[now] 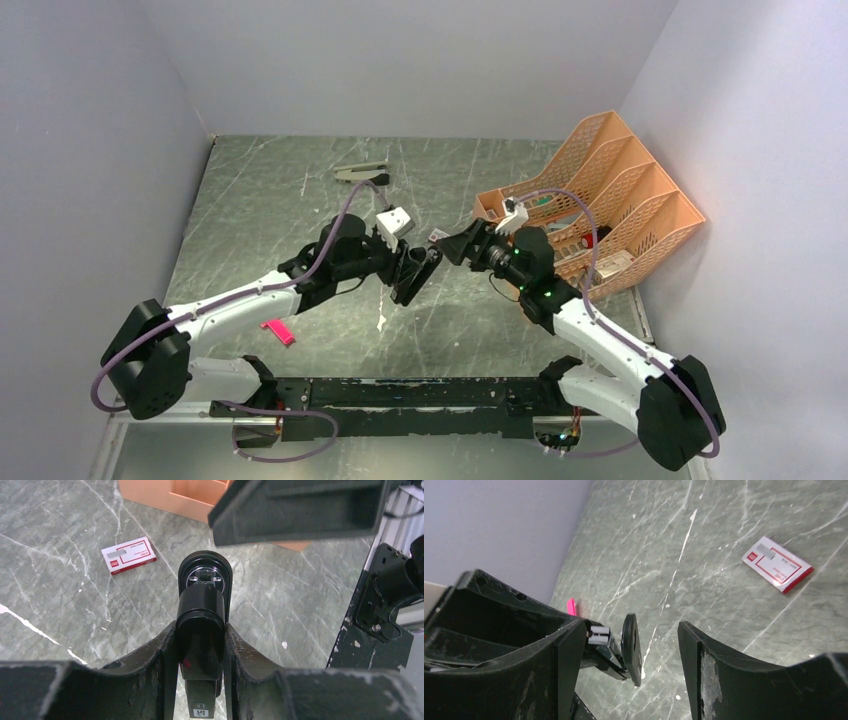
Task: Load the staples into the stapler
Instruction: Open the stapler at the center of the board.
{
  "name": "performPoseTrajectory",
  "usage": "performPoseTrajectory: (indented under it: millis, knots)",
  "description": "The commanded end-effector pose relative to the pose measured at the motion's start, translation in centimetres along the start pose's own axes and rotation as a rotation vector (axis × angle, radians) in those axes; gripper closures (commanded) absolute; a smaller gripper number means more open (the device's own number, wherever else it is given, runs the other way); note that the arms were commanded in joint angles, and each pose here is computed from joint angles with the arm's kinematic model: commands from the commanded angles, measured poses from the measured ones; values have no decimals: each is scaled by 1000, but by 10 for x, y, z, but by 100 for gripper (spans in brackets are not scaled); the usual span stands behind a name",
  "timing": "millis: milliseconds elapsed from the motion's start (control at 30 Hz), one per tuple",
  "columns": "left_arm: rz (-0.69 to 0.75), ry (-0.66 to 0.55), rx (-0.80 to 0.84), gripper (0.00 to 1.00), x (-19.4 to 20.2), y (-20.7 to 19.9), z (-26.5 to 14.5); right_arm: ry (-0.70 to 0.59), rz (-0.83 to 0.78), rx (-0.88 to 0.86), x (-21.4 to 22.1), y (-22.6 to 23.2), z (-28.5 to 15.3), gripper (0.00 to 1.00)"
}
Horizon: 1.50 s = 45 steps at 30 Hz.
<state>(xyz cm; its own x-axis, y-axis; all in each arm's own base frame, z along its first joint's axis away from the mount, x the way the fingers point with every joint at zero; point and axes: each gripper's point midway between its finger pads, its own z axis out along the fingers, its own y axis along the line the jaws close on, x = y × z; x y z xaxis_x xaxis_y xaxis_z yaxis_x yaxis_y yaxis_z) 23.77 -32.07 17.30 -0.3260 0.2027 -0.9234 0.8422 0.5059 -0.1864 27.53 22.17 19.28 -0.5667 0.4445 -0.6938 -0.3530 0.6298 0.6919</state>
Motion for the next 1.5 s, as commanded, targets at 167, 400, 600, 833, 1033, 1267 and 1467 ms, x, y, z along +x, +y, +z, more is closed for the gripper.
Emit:
performPoseTrajectory:
  millis: [167, 400, 600, 833, 1033, 1267, 1467]
  knots:
    - [-44, -170, -60, 93, -49, 3, -5, -19, -8, -1, 0, 13, 15, 31]
    - [-25, -194, -45, 93, -53, 0, -9, -13, 2, -4, 4, 12, 18, 34]
    - [-5, -168, -13, 93, -48, -5, -5, -8, 19, -26, 7, 14, 21, 38]
    - [3, -170, 13, 93, -50, -11, -2, 2, 26, -30, 10, 13, 23, 44]
    - [10, -159, 35, 93, -48, -15, 2, 14, 30, -30, 15, 10, 26, 49]
    - [11, -136, 46, 93, -44, -19, 8, 35, 37, -40, 21, 9, 30, 53]
    - [-1, -149, 35, 93, -49, -19, 9, 44, 40, -34, 26, 6, 32, 56]
